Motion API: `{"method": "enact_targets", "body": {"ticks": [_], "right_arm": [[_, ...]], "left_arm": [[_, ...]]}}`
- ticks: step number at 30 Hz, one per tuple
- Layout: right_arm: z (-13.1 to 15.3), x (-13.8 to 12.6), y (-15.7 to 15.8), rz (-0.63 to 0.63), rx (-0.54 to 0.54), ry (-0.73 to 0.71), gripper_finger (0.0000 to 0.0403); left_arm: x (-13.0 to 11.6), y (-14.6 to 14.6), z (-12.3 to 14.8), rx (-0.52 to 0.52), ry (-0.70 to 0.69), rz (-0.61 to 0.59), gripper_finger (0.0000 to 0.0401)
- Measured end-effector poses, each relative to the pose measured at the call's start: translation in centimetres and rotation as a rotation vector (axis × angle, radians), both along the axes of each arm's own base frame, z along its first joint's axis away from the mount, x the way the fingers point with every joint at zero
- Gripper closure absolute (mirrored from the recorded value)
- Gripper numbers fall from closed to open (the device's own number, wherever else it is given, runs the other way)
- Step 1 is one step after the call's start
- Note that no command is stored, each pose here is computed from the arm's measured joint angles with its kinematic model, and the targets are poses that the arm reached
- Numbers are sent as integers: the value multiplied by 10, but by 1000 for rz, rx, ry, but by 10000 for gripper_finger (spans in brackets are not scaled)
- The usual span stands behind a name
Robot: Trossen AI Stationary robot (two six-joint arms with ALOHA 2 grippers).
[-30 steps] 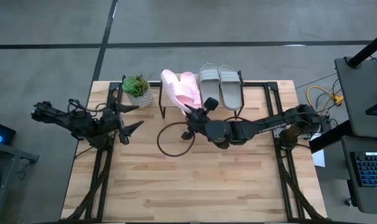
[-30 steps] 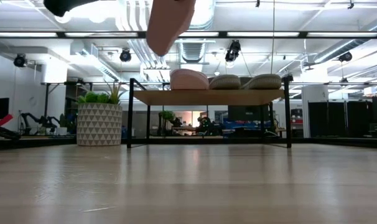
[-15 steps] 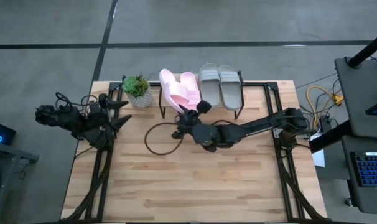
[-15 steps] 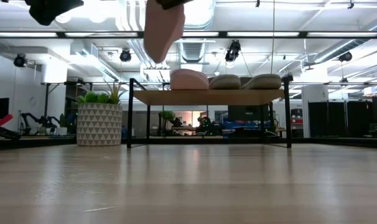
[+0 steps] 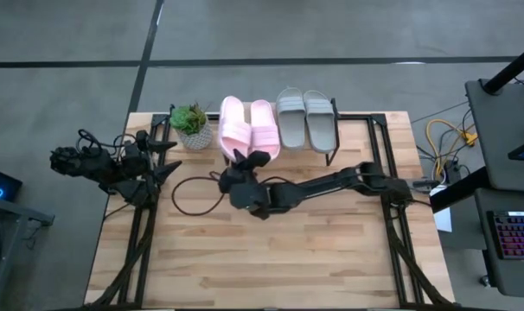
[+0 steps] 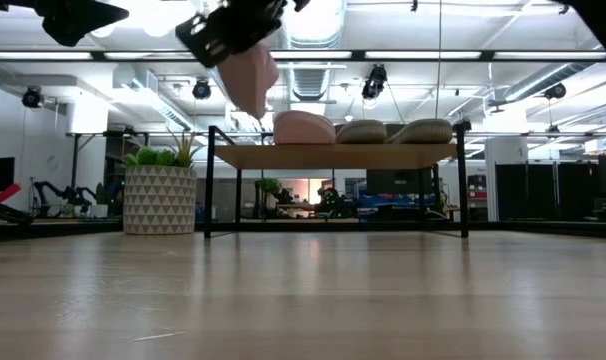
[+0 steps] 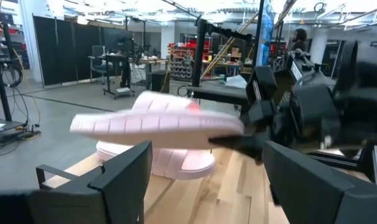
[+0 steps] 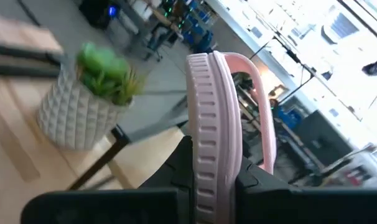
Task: Pick and place slides into the shelf
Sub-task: Put the pink slide on the shelf
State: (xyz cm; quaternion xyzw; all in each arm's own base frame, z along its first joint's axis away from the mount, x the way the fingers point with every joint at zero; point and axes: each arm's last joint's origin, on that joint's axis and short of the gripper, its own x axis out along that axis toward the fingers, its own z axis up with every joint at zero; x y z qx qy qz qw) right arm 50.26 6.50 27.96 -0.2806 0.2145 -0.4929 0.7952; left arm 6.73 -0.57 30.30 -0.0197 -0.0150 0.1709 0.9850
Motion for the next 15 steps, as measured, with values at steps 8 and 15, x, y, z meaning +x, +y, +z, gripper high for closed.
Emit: {"method": "enact_targets", "body": {"ticks": [8, 15], "right_arm": [[-15, 6, 1, -10, 31, 100, 377], [-26, 2, -7, 34, 111, 143, 377]], "left_arm": [[-3, 1, -1, 1, 0, -3, 111], [-11, 4, -5, -34, 0, -11, 111]]}}
